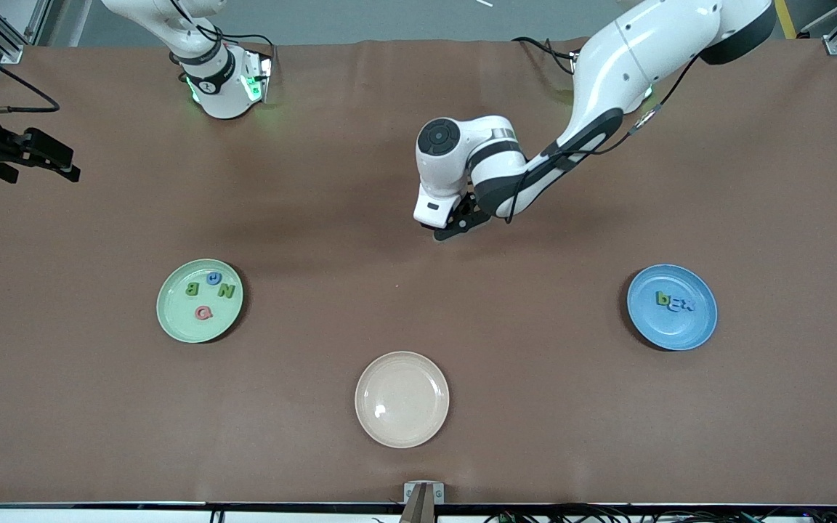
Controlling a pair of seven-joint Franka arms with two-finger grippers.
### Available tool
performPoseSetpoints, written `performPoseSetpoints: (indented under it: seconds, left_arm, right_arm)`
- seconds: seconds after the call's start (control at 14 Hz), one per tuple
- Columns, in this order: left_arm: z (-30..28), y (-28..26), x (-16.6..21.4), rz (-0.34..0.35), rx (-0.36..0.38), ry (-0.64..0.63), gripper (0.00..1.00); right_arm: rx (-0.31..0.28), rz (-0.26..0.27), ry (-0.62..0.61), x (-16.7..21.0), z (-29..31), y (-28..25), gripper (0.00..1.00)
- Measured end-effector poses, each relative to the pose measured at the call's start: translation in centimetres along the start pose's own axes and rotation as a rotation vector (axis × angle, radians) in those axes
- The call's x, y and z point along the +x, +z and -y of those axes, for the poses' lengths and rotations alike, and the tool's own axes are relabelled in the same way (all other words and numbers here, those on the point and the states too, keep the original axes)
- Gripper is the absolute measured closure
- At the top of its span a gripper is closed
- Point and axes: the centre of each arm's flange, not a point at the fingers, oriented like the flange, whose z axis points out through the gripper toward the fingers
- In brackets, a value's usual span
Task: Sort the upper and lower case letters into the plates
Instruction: 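Carry the green u to the blue plate with the left gripper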
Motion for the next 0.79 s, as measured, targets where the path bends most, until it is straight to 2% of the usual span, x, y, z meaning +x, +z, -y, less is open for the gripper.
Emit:
performPoseSetpoints:
  seconds: [0.14,0.36,0.57,0.79]
  left_arm:
    - [1.5,-4.2,2.9,-0.002,-0.010,0.023,0.73]
    - [6.7,-9.1,10.0,0.019,0.012,0.108,0.73]
    - [13.7,-10.1,16.5,0.051,0.017,0.217,0.73]
    - [20.1,-8.6,21.5,0.068,0.001,0.337,0.73]
  right_arm:
    - [0.000,0.000,0.001,0.0,0.0,0.0,0.00]
    - [0.000,0.000,0.001,0.0,0.0,0.0,0.00]
    - [0.000,0.000,0.002,0.0,-0.1,0.0,0.00]
    - [0.000,0.000,0.002,0.0,-0.1,0.0,0.00]
